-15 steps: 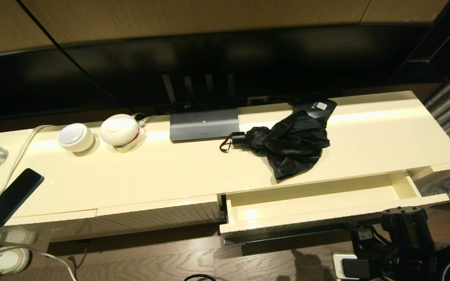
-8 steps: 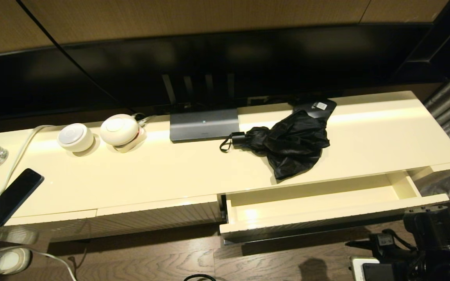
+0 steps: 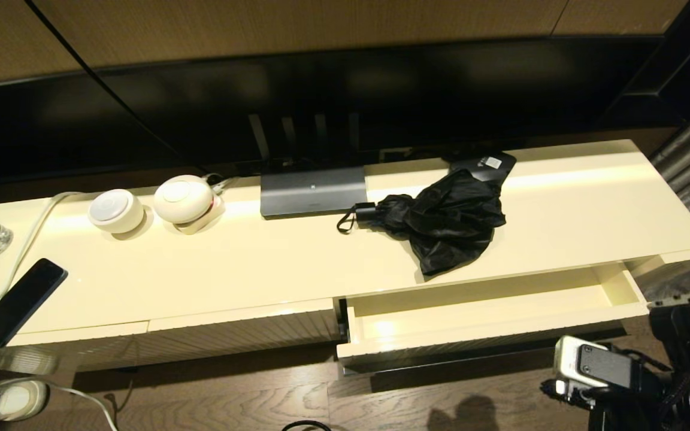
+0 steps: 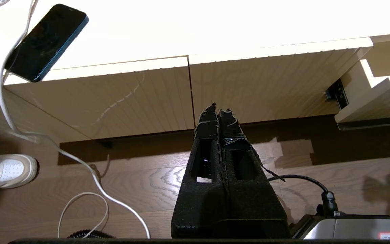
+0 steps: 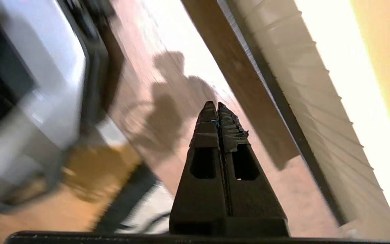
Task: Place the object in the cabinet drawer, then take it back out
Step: Open the drawer
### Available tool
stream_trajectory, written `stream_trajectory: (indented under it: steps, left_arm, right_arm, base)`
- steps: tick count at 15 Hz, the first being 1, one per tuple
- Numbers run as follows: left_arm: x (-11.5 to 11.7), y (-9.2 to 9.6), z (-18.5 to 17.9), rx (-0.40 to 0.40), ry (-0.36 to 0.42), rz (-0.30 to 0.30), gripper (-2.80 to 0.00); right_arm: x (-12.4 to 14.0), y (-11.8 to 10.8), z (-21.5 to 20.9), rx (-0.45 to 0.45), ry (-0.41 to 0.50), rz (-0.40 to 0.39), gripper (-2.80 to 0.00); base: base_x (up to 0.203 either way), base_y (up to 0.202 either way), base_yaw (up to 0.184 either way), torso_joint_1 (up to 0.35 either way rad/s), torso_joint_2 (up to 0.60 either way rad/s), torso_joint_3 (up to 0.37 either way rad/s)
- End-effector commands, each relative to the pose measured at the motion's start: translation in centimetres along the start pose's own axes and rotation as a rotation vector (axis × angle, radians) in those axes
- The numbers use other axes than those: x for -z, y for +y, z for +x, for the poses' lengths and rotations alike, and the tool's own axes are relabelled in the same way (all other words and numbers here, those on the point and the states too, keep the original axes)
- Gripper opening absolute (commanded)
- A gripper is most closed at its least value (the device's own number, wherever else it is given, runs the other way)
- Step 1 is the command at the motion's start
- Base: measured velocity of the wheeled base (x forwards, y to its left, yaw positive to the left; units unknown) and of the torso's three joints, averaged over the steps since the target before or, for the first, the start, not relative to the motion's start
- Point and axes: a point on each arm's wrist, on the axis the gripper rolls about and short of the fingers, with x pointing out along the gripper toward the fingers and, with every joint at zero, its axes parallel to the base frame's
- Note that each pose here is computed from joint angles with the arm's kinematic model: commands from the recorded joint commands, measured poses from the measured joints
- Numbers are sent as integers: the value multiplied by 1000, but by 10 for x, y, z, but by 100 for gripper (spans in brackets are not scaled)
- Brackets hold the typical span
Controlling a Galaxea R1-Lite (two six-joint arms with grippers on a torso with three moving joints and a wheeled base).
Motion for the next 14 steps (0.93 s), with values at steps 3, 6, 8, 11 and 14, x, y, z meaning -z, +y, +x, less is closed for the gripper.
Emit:
stream_trajectory:
  steps: [3, 6, 8, 11, 14]
  left_arm:
    - [1, 0, 0, -1, 4, 0, -280]
    - [1, 0, 0, -1, 3, 0, -280]
    - [1, 0, 0, -1, 4, 0, -280]
    - [1, 0, 0, -1, 4, 0, -280]
    - [1, 0, 0, -1, 3, 0, -280]
  right_arm:
    - [-17, -8, -23, -24, 16, 172, -280]
    - [-26, -22, -9, -37, 60, 361, -280]
    - [-33, -35, 9, -16, 102, 442, -280]
    - [-47, -57, 30, 50, 123, 578, -280]
    - [-54, -69, 43, 72, 118, 648, -280]
  base:
    - [0, 0, 0, 0, 0, 0]
    - [0, 0, 0, 0, 0, 0]
    - [0, 0, 0, 0, 0, 0]
    - [0, 0, 0, 0, 0, 0]
    - [0, 0, 0, 0, 0, 0]
